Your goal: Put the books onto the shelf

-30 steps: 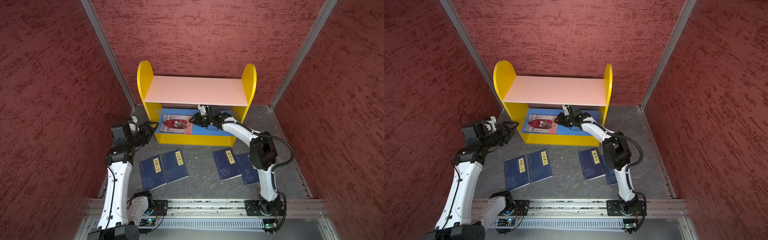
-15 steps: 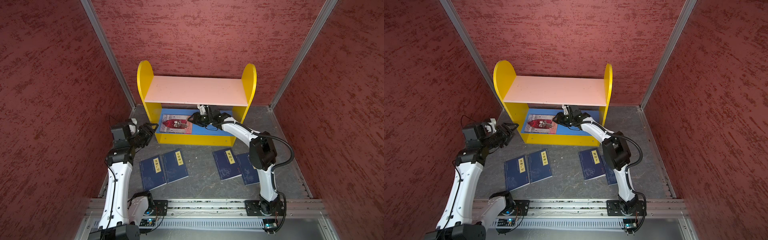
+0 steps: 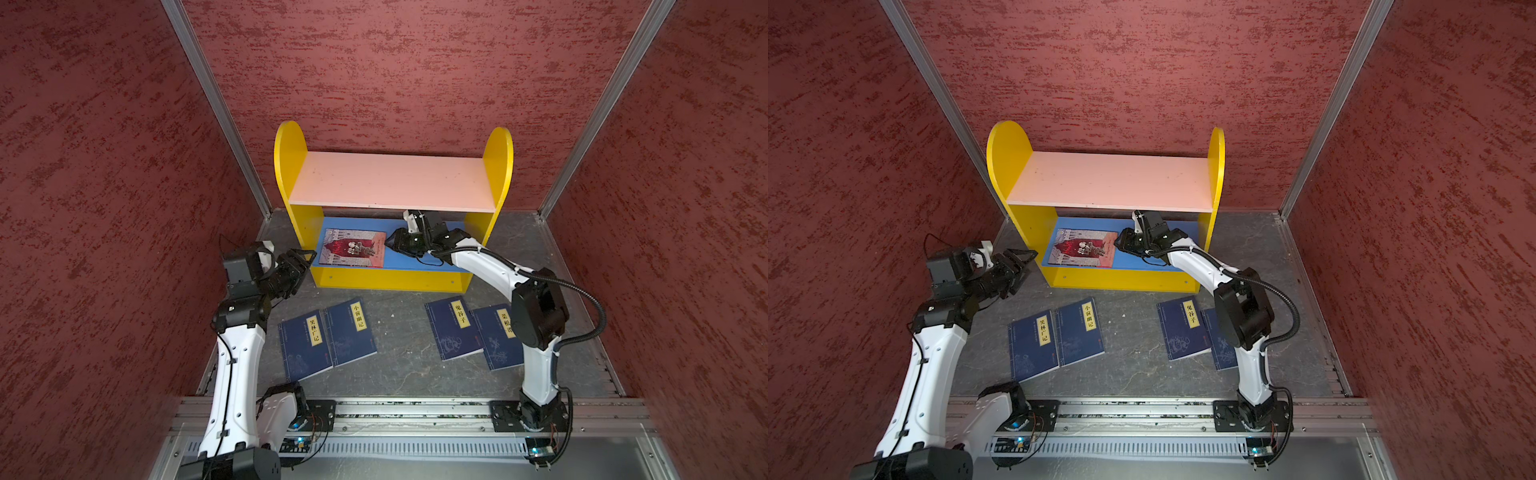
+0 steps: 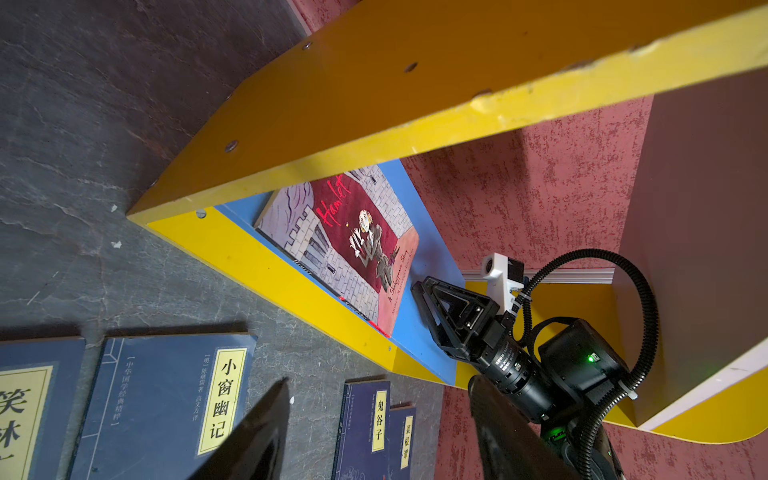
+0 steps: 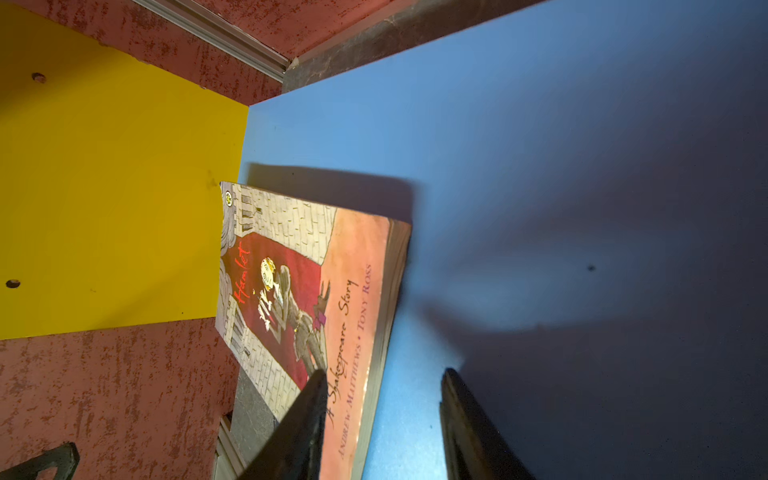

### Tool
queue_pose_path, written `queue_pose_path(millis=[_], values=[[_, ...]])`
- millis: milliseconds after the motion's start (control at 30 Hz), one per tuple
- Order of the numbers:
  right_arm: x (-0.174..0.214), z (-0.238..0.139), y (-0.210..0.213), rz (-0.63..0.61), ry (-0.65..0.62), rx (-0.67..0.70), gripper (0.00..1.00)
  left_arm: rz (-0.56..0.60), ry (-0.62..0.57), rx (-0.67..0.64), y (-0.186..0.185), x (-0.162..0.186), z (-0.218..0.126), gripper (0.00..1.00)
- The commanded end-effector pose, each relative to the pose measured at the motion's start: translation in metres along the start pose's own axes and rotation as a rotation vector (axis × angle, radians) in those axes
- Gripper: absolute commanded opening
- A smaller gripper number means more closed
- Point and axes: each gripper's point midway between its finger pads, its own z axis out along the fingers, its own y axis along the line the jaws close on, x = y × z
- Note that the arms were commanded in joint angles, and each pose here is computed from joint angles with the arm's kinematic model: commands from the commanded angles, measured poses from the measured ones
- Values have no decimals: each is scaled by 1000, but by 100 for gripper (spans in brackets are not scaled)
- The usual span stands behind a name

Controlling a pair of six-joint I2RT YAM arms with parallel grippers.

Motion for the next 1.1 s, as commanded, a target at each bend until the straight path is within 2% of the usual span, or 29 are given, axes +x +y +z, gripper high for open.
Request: queue_pose_path(millis=[0, 533, 1067], values=[[-8, -1, 22, -33, -9, -60, 45, 12, -11, 24, -6, -3, -3, 69], [7, 27, 30, -58, 74, -46, 36, -10, 2, 10, -1, -3, -2, 70], [8, 36, 39, -70, 86, -56, 34, -14, 3, 7, 0, -3, -2, 70]])
